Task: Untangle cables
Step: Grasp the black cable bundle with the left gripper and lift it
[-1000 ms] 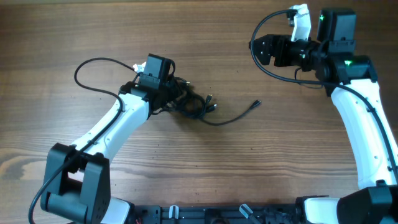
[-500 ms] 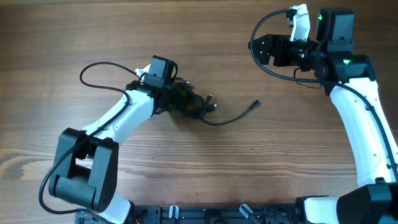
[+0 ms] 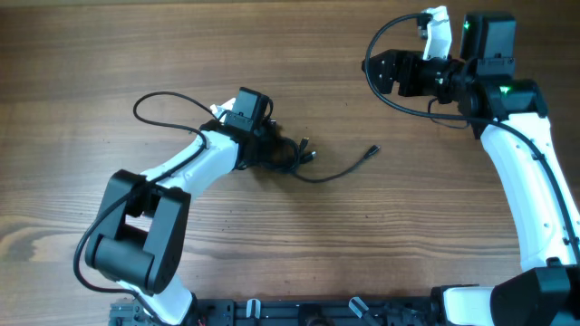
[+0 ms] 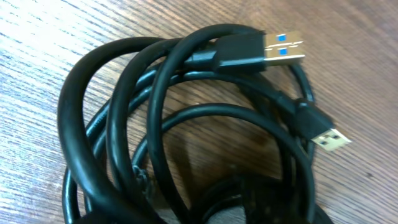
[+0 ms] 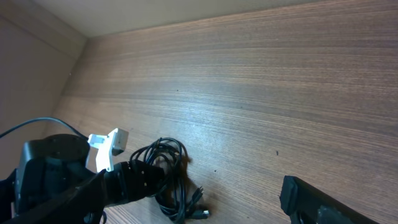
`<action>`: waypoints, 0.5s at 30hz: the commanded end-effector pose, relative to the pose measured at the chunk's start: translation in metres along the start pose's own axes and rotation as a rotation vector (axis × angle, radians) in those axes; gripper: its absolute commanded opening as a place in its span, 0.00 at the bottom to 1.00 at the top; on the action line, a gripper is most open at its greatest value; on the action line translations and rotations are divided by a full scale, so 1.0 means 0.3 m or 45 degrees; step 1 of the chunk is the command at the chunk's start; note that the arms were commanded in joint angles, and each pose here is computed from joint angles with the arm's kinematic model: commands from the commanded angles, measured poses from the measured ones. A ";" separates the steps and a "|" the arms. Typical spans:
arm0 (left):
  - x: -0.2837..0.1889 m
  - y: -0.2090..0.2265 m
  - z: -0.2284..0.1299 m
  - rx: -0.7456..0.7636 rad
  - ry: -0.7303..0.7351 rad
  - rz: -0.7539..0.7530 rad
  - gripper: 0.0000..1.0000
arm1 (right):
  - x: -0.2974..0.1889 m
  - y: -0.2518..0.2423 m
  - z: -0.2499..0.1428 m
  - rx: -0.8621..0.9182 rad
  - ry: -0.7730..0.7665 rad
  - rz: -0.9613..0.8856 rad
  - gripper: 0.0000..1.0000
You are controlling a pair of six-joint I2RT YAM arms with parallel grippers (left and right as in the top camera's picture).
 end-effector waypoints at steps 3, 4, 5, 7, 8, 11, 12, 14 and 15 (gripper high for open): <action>0.006 0.007 0.019 -0.007 -0.036 0.036 0.28 | 0.006 0.008 0.023 -0.005 -0.014 0.001 0.91; 0.006 0.008 0.020 -0.007 -0.038 0.039 0.22 | 0.006 0.008 0.024 -0.006 -0.015 0.001 0.91; 0.005 0.008 0.021 -0.007 -0.040 0.039 0.16 | 0.006 0.008 0.025 -0.008 -0.018 0.002 0.91; 0.002 0.008 0.030 -0.012 -0.051 0.035 0.04 | 0.006 0.009 0.028 -0.011 -0.022 0.003 0.91; -0.007 0.002 0.042 -0.006 -0.062 0.020 0.04 | 0.006 0.010 0.030 -0.013 -0.025 0.004 0.91; -0.067 -0.057 0.069 0.102 -0.074 -0.091 0.04 | 0.006 0.010 0.032 0.020 -0.028 0.005 0.88; -0.103 -0.090 0.081 0.161 -0.081 -0.153 0.04 | 0.006 0.012 0.032 0.021 -0.029 0.007 0.88; -0.200 -0.161 0.107 0.287 -0.116 -0.297 0.04 | 0.012 0.025 0.033 0.008 -0.031 0.017 0.88; -0.246 -0.187 0.120 0.321 -0.142 -0.353 0.04 | 0.015 0.034 0.033 0.000 -0.032 0.025 0.88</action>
Point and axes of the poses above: each gripper's point midway between its finger pads, its own x axis out along the fingers, its own y axis along the line the jaws close on, z = x × y, the point moved 2 cm from there along -x, back along the fingers, and after that the axes turned 4 degrees about x, right-handed, at the moved point
